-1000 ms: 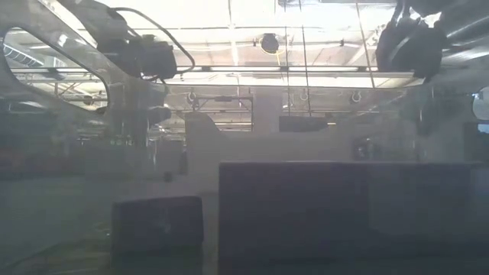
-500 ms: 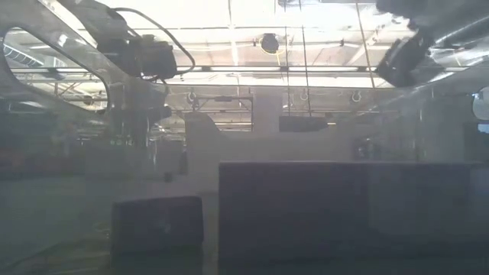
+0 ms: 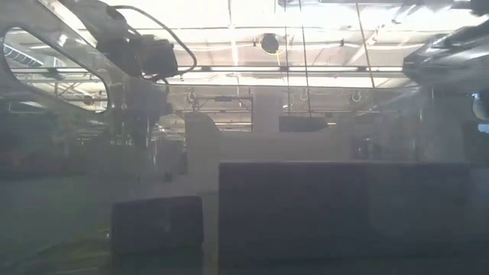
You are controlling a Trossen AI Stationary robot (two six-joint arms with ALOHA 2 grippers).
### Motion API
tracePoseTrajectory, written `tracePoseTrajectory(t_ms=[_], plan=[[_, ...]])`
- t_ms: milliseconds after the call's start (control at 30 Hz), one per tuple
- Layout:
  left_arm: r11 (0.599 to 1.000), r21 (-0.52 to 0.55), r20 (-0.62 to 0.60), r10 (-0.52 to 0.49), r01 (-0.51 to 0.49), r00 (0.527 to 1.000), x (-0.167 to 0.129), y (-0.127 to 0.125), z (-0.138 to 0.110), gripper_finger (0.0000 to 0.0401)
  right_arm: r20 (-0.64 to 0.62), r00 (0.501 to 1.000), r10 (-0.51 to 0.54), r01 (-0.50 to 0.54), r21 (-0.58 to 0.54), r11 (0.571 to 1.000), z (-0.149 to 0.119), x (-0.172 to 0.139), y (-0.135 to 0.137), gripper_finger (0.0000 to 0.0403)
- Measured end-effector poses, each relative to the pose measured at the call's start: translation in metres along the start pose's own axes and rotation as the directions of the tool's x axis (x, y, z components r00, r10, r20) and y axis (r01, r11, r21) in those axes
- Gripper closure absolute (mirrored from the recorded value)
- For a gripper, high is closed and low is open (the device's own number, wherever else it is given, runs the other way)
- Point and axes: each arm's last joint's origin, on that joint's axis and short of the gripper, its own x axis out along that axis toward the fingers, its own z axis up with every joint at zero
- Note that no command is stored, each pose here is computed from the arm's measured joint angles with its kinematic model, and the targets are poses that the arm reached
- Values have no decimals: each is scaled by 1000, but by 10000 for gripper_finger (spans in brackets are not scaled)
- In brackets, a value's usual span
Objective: Sort & place blocks by color
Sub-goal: Put the violet block into the black bin
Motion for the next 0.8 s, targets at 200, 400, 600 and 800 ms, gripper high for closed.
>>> tracePoseTrajectory(t_ms=[200,400,600,800], plan=[[1000,3,-3,-20,20,1000,-2,-8,-5,308,-56,998,17,-19,-22,1000,-3,17,22,179],[998,17,-19,-60,60,998,-5,-18,-11,308,-118,993,-10,3,-56,998,-15,34,27,179],[997,29,-21,-75,75,997,-7,-26,-16,308,-177,980,-91,63,-159,985,-26,45,26,179],[994,59,-25,-87,89,996,-9,-33,-21,308,-214,964,-158,101,-257,961,-31,44,22,198]])
